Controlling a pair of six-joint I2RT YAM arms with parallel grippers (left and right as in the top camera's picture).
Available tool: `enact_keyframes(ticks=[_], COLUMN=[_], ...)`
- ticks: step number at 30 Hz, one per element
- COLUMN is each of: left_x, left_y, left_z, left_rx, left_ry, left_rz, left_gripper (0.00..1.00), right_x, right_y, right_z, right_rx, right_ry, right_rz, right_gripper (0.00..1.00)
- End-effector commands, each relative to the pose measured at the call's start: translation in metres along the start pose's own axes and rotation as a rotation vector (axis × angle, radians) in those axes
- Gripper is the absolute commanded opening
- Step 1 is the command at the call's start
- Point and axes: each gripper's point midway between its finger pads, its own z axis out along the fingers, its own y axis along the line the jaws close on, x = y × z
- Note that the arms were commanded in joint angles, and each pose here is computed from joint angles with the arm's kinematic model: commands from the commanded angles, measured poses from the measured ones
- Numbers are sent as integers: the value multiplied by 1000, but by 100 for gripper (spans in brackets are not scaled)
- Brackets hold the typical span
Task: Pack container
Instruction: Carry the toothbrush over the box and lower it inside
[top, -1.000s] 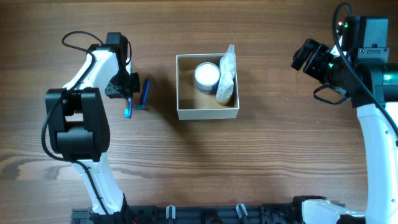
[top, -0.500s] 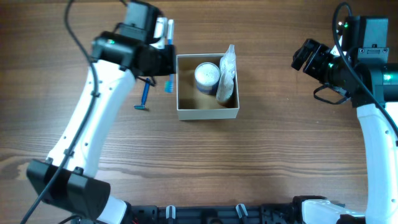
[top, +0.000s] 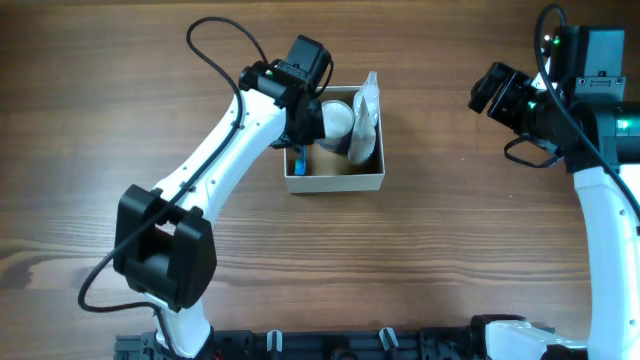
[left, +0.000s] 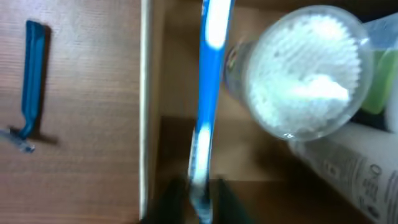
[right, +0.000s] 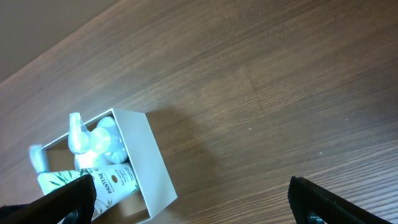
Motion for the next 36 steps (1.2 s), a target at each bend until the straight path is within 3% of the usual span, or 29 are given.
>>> enact_keyframes(ticks=[1, 5, 8, 10, 12, 17, 22, 29, 36], left_x=[9, 10, -4, -15, -16, -6, 6, 30, 29], left_y=[15, 30, 57, 73, 65, 40, 42, 31, 23], left_z=[-9, -27, -47, -50, -46, -41, -26, 10, 10], left_rx=[-48, -60, -81, -68, 15, 25, -56, 17, 30], left_ry=[27, 23, -34, -43, -14, -4, -5, 60, 45], left_rz=[-11, -22, -45, -103, -124, -57, -19, -8, 9], left_gripper=[32, 31, 40, 41, 36, 35, 27, 17, 20], right_x=[-2, -2, -2, -2, -2, -2, -2, -2, -2], right_y=[3, 3, 3, 3, 3, 3, 3, 3, 3], right_z=[0, 0, 0, 0, 0, 0, 0, 0, 0], right_rx=[-14, -14, -14, -14, -14, -14, -14, -14, -14], right_ry=[-1, -1, -1, -1, -1, -1, -1, -1, -1], right_rz=[13, 14, 13, 13, 14, 13, 13, 13, 14], right_gripper=[100, 100, 100, 100, 100, 100, 100, 100, 100])
